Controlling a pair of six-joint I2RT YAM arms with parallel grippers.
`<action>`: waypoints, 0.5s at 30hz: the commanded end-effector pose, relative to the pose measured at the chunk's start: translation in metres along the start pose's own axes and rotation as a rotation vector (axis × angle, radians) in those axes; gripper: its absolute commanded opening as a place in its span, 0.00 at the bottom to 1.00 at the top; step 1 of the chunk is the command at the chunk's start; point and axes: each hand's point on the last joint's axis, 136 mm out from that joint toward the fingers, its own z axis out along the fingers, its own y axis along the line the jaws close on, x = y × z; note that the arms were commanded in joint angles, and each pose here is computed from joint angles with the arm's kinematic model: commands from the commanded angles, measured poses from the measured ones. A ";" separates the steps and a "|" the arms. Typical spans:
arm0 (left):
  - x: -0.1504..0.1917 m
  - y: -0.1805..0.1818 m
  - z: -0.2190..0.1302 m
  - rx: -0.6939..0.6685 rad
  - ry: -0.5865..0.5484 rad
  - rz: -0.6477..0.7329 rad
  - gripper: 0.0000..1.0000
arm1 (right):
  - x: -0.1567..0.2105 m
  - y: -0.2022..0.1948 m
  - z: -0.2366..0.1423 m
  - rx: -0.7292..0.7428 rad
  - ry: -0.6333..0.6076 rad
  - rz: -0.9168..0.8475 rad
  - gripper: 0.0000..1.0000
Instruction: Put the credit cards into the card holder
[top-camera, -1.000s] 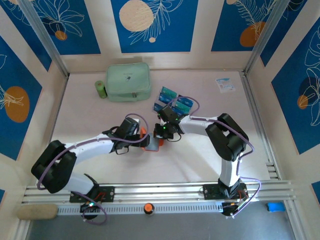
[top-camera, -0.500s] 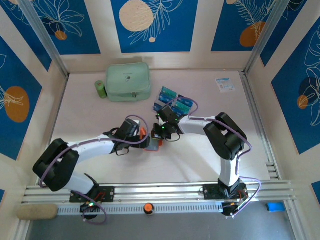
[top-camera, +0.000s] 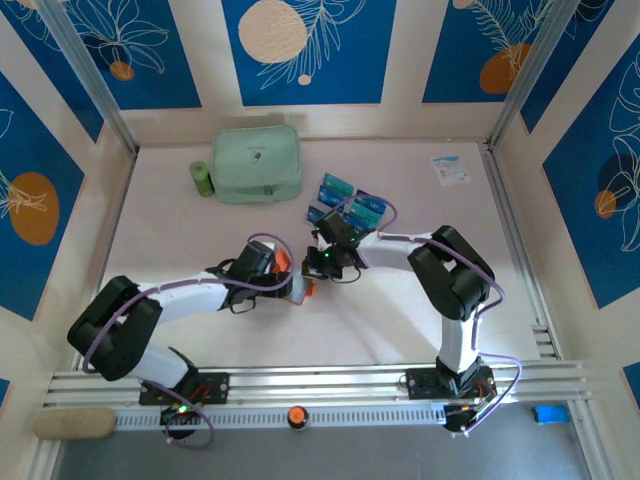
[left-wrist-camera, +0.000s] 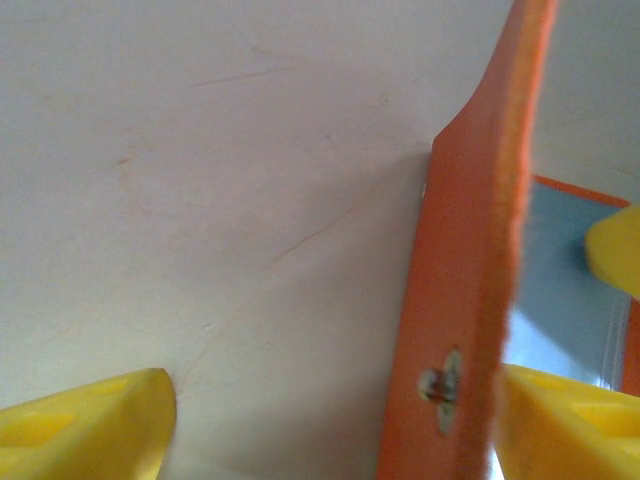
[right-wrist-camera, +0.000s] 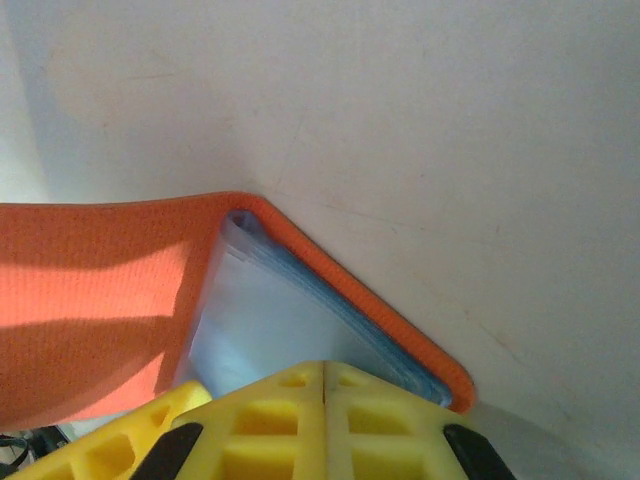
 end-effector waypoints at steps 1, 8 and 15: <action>0.015 -0.004 0.006 0.048 0.042 -0.021 0.80 | 0.000 0.008 -0.018 -0.024 -0.022 0.009 0.11; 0.016 -0.004 0.006 0.051 0.039 -0.023 0.79 | 0.008 0.012 -0.019 -0.031 -0.025 0.013 0.17; 0.006 -0.009 -0.005 0.066 0.015 -0.027 0.85 | 0.013 0.005 -0.036 0.061 -0.085 -0.038 0.31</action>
